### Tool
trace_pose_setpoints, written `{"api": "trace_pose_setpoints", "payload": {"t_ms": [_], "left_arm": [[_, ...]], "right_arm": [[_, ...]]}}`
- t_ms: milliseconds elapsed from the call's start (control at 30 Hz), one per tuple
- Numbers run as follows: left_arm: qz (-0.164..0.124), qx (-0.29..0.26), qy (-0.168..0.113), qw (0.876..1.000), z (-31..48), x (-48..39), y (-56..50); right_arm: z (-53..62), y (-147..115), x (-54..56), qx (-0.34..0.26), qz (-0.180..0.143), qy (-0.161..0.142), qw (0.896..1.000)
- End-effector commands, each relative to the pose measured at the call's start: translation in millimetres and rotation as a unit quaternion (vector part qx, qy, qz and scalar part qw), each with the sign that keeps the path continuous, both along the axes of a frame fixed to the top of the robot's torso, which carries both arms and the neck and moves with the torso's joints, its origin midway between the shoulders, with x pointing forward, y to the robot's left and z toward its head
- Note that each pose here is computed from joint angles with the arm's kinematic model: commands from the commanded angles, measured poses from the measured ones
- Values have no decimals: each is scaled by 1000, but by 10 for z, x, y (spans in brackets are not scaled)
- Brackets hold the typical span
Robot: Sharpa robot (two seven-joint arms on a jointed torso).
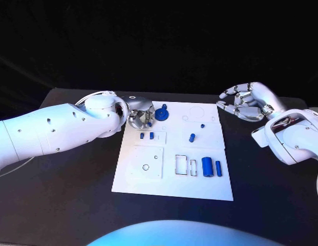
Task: Assemble the parts on the task board
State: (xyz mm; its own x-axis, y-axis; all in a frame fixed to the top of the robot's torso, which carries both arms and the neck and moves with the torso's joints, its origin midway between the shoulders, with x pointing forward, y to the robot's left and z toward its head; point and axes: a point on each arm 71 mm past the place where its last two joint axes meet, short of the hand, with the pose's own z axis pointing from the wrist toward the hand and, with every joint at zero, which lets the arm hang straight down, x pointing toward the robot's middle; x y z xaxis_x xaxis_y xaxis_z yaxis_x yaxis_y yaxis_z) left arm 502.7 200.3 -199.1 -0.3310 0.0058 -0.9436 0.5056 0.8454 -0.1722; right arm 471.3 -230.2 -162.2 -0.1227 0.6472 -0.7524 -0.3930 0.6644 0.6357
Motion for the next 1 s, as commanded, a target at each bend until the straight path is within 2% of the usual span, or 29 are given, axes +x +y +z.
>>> {"api": "trace_pose_setpoints", "payload": {"t_ms": [33,1000], "left_arm": [[-5,3,11,1000,-17,-11,-13],[-1,9,15,1000,-35,-10,5]], "right_arm": [[2,8,-6,-1,4,-3,1000],[3,3,-4,0,3,-4,1000]]}}
